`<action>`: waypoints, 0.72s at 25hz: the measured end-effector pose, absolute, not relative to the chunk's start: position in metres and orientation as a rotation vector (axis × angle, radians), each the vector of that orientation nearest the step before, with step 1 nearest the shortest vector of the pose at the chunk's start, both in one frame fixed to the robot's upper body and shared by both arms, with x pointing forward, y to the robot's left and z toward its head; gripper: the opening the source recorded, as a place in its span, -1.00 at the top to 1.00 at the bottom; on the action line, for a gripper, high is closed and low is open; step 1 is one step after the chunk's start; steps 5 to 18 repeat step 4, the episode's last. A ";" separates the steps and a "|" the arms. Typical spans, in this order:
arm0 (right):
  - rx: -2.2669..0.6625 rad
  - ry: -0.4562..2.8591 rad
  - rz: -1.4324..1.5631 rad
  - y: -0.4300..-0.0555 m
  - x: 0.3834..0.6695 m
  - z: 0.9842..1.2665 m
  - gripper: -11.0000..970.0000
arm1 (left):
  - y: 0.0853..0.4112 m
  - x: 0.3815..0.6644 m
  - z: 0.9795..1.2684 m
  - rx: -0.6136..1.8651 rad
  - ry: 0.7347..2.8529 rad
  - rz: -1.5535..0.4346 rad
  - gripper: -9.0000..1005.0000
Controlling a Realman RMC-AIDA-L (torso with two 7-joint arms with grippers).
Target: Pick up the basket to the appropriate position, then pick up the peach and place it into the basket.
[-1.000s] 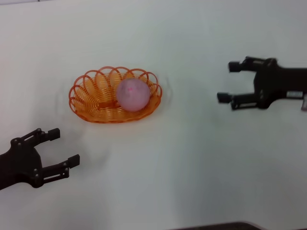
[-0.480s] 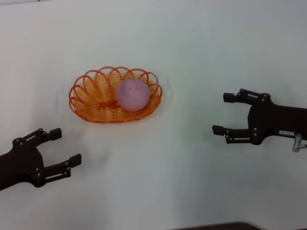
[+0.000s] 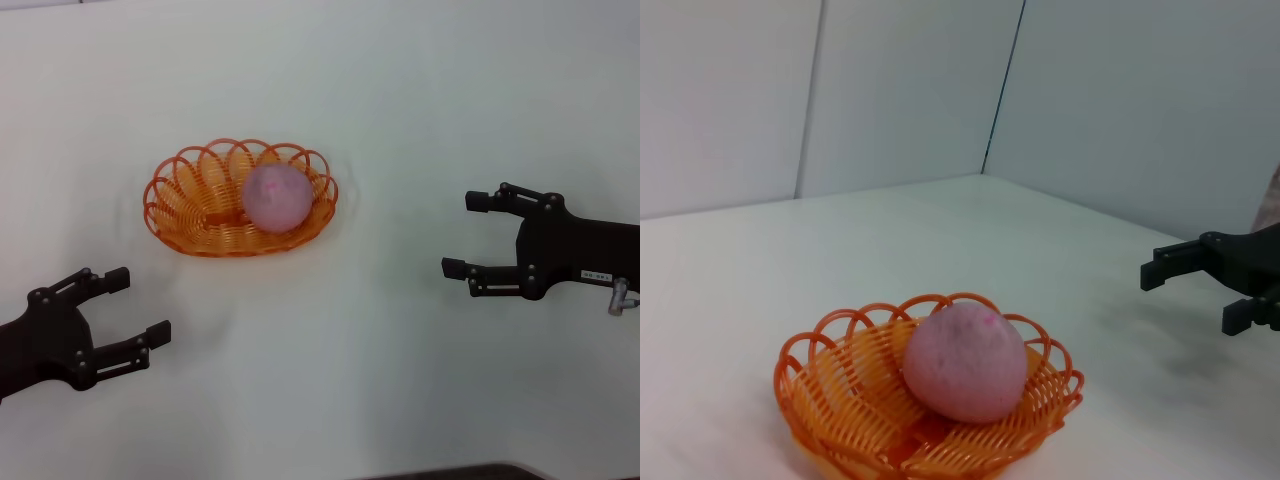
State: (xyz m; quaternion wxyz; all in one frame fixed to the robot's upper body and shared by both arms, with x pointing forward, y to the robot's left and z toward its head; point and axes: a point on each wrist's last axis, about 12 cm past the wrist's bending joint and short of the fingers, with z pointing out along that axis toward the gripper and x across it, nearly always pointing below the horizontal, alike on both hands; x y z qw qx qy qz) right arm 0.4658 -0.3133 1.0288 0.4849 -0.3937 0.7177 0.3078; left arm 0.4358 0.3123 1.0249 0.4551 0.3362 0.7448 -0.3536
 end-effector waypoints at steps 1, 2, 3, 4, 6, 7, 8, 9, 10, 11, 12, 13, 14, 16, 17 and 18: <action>-0.959 1.747 0.750 -0.313 0.466 1.029 -0.95 | 0.312 0.436 1.025 0.828 1.836 -0.872 -0.77; -0.959 1.746 0.751 -0.313 0.466 1.029 -0.95 | 0.312 0.436 1.025 0.826 1.835 -0.872 -0.77; -0.958 1.745 0.751 -0.313 0.466 1.029 -0.95 | 0.312 0.436 1.025 0.825 1.834 -0.872 -0.77; -0.957 1.743 0.751 -0.313 0.466 1.029 -0.95 | 0.312 0.436 1.025 0.825 1.833 -0.872 -0.77; -0.957 1.743 0.751 -0.313 0.466 1.029 -0.95 | 0.312 0.436 1.025 0.825 1.833 -0.872 -0.77; -0.957 1.743 0.751 -0.313 0.466 1.029 -0.95 | 0.312 0.436 1.025 0.825 1.833 -0.872 -0.77; -0.957 1.743 0.751 -0.313 0.466 1.029 -0.95 | 0.312 0.436 1.025 0.825 1.833 -0.872 -0.77; -0.957 1.743 0.751 -0.313 0.466 1.029 -0.95 | 0.312 0.436 1.025 0.825 1.833 -0.872 -0.77; -0.957 1.743 0.751 -0.313 0.466 1.029 -0.95 | 0.312 0.436 1.025 0.825 1.833 -0.872 -0.77; -0.957 1.743 0.751 -0.313 0.466 1.029 -0.95 | 0.312 0.436 1.025 0.825 1.833 -0.872 -0.77; -0.957 1.743 0.751 -0.313 0.466 1.029 -0.95 | 0.312 0.436 1.025 0.825 1.833 -0.872 -0.77; -0.957 1.743 0.751 -0.313 0.466 1.029 -0.95 | 0.312 0.436 1.025 0.825 1.833 -0.872 -0.77; -0.957 1.743 0.751 -0.313 0.466 1.029 -0.95 | 0.312 0.436 1.025 0.825 1.833 -0.872 -0.77; -0.957 1.743 0.751 -0.313 0.466 1.029 -0.95 | 0.312 0.436 1.025 0.825 1.833 -0.872 -0.77; -0.957 1.743 0.751 -0.313 0.466 1.029 -0.95 | 0.312 0.436 1.025 0.825 1.833 -0.872 -0.77; -0.957 1.743 0.751 -0.313 0.466 1.029 -0.95 | 0.312 0.436 1.025 0.825 1.833 -0.872 -0.77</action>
